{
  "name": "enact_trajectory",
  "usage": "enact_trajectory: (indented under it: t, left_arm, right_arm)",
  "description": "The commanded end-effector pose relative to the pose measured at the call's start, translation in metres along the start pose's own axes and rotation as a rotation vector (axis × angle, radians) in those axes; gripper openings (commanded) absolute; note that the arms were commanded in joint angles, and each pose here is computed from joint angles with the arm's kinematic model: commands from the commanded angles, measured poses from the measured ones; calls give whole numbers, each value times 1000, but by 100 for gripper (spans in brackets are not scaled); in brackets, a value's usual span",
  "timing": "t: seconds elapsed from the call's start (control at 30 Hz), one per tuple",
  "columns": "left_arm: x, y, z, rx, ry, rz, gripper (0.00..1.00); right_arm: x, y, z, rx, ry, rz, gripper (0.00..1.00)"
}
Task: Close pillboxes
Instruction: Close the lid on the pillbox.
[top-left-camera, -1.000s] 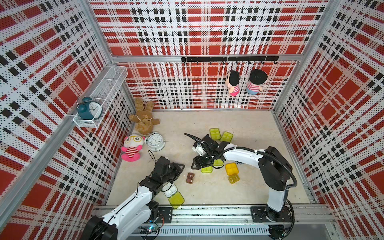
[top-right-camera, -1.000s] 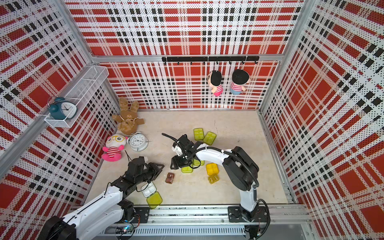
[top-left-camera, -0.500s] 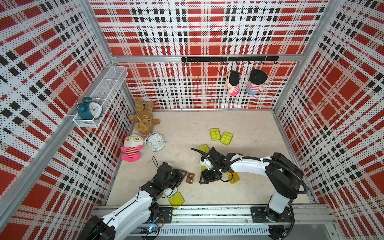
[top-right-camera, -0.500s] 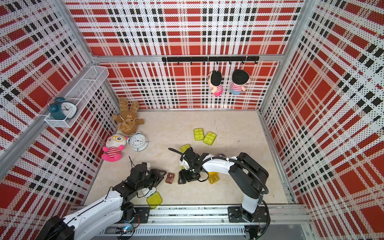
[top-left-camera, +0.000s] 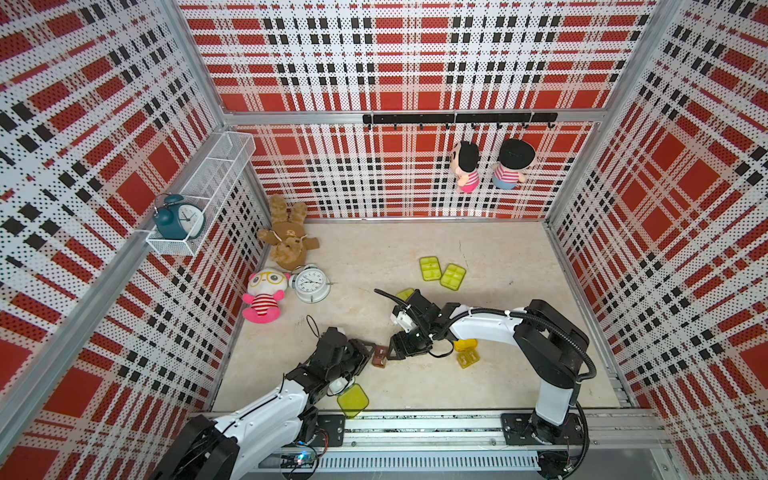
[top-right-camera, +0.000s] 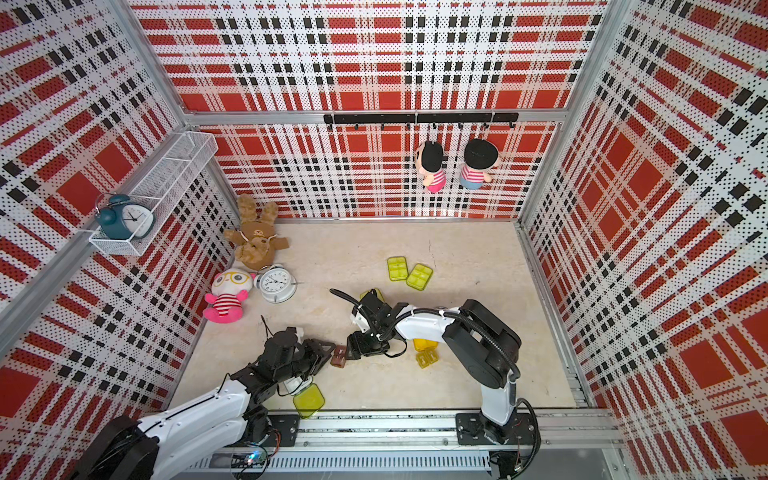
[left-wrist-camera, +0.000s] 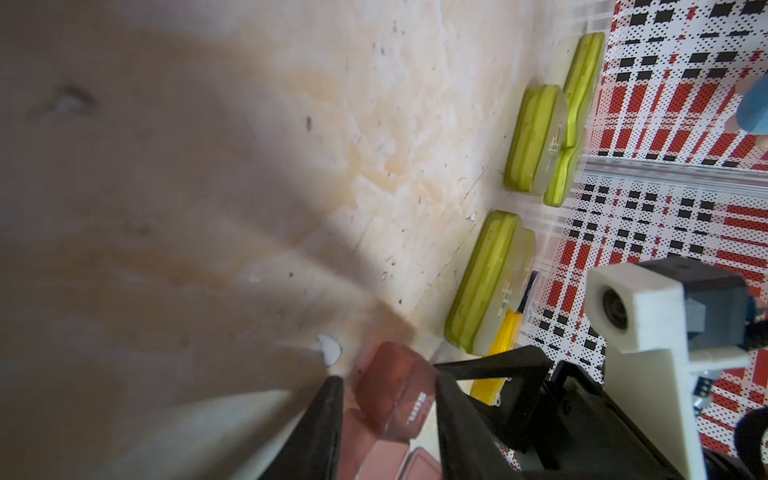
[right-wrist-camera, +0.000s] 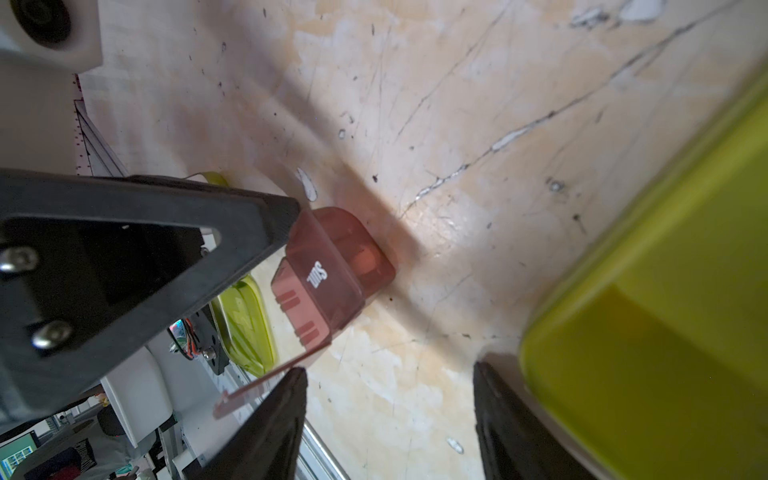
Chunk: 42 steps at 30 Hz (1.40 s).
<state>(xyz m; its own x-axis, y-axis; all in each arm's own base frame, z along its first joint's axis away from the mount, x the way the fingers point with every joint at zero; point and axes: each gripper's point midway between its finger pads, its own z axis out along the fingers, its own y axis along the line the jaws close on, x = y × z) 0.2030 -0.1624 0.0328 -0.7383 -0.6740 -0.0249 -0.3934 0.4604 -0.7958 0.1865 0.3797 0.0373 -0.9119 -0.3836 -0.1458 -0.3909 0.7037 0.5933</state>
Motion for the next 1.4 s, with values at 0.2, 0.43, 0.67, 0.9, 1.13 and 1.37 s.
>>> enact_trajectory:
  t: [0.2, 0.43, 0.67, 0.9, 1.13, 1.37]
  left_arm:
    - [0, -12, 2, 41, -4, 12, 39]
    - [3, -12, 2, 46, 0, 12, 37]
    - [4, -7, 2, 44, -1, 1, 37]
    - [-3, -3, -1, 29, -25, -15, 38]
    - [-12, 0, -6, 23, -50, -25, 38]
    - [-13, 6, -8, 9, -49, -25, 38]
  right_arm:
    - [-6, -1, 11, -3, 12, 0, 66]
    - [-4, -7, 18, 10, 30, 13, 66]
    - [0, -13, 22, 26, 44, 25, 66]
    - [11, -24, 28, 60, 79, 27, 65]
    - [20, -35, 32, 95, 107, 24, 62]
    - [23, -39, 36, 117, 118, 4, 60]
